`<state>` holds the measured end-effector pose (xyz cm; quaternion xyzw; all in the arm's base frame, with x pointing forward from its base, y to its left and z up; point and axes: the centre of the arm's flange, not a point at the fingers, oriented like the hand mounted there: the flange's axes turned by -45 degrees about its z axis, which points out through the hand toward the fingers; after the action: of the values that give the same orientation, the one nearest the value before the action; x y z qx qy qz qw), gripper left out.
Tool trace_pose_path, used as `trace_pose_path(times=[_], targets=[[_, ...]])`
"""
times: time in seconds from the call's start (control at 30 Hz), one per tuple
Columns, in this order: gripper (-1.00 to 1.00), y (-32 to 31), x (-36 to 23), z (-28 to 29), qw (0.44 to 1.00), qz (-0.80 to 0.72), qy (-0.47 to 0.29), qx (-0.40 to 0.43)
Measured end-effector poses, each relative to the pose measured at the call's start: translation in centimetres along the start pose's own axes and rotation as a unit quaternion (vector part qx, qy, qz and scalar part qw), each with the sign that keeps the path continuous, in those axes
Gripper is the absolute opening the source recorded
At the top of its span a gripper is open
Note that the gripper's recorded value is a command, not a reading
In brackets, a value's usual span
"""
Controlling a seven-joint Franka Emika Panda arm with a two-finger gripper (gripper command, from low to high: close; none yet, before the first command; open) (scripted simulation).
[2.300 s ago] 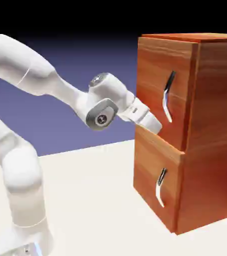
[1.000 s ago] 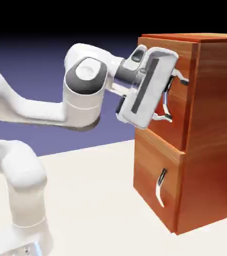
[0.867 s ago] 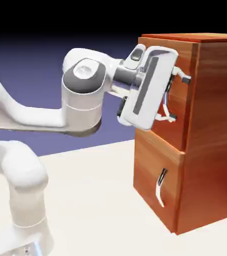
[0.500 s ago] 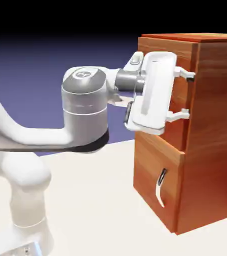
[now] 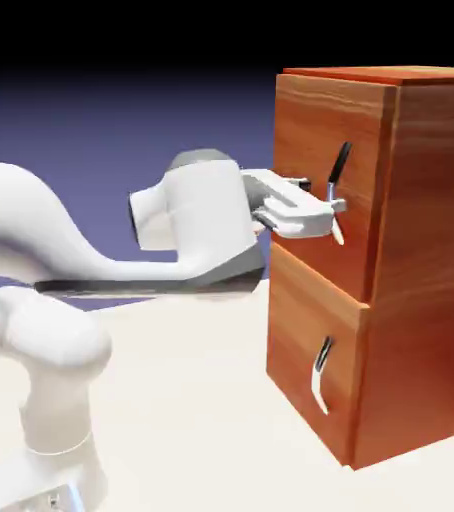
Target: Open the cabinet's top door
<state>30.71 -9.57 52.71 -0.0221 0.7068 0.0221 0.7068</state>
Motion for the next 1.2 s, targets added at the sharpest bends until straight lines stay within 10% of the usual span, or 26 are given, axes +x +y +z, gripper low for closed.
trace_pose_path(times=[0.13,0.17,1.2], targets=[[0.0,0.0,0.0,4.4,1.0,0.001,0.0,0.0],[-1.0,0.0,0.0,5.0,1.0,0.0,0.0,0.0],[-1.0,11.0,0.0,-6.2,0.964,0.0,0.0,0.266]])
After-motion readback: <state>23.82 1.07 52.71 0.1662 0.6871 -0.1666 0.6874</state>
